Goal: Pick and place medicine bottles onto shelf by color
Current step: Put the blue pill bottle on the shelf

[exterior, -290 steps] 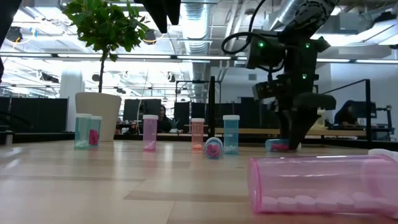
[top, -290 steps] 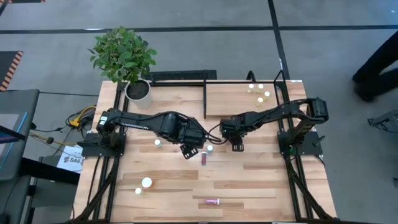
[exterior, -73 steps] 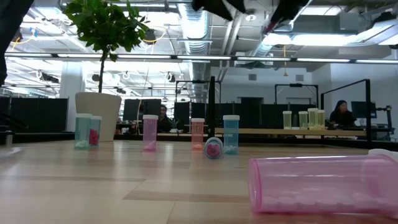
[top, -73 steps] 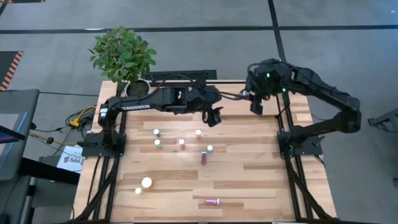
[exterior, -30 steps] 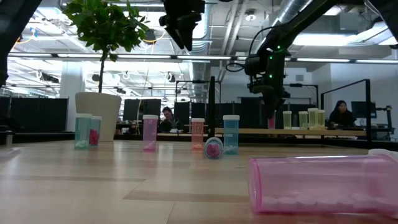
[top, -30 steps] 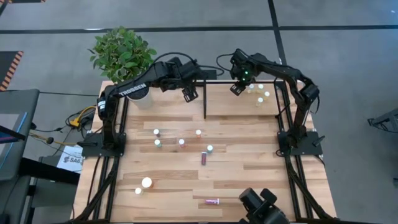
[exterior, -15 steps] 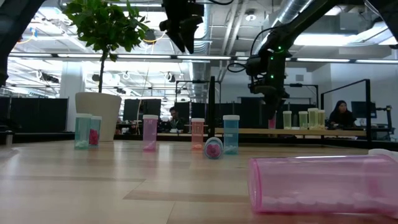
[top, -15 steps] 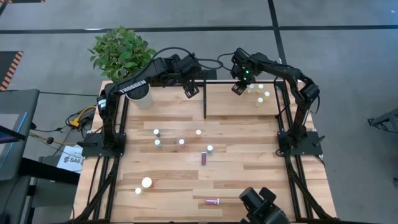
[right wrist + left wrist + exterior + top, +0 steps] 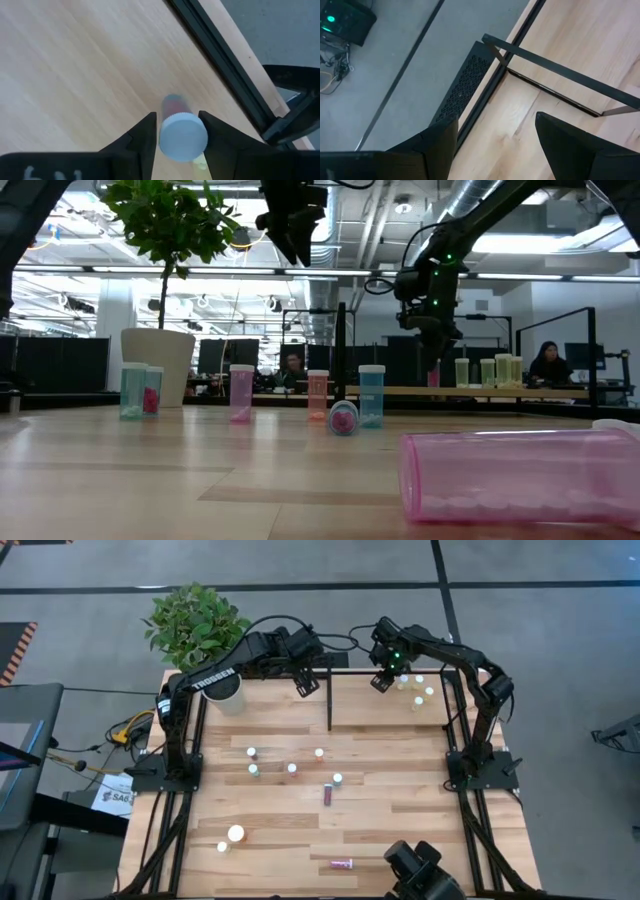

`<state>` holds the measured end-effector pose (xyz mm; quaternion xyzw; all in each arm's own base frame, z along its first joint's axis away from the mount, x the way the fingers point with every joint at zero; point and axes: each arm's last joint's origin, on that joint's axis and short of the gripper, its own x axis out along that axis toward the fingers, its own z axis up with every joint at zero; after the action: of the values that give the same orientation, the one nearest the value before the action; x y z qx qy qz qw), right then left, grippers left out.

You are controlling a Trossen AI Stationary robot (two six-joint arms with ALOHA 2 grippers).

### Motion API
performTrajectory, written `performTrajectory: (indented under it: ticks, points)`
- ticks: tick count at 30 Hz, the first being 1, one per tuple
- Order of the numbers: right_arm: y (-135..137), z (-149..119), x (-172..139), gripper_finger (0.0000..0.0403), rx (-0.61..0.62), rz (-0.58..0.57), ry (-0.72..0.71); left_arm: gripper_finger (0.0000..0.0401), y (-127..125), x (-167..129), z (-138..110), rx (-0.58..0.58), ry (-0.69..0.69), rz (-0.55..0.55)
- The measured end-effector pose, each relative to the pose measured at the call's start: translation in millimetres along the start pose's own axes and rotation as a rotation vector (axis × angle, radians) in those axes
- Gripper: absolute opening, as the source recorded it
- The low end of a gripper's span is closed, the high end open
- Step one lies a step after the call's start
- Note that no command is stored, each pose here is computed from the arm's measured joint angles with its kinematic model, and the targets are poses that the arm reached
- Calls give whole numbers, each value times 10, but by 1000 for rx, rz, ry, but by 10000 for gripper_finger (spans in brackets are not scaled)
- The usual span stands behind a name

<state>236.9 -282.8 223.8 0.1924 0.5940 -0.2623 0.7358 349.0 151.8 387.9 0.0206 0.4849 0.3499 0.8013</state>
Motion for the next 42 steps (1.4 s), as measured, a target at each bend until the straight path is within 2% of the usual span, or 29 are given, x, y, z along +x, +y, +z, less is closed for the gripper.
performTrajectory:
  ticks: [8, 12, 19, 27, 35, 42]
  points:
    - [0, 4, -13, 203, -20, 1, 0, 254, 0, 0, 0, -1, 0, 0]
    - [-12, 69, -152, 224, -22, -3, -18, 254, 0, -2, 0, -1, -1, -1]
    - [-51, 247, -646, 234, -16, -55, -93, 254, -10, -2, -5, 0, 4, -33]
    - [103, 280, -1232, 234, 32, -53, -109, 254, -200, 213, -149, 16, 103, -163]
    - [556, -55, -1689, 234, -19, -17, -109, 254, -603, 430, -403, 81, 222, -206]
    - [868, -548, -2114, 234, -90, 16, -236, 254, -963, 396, -561, 8, 276, -213]
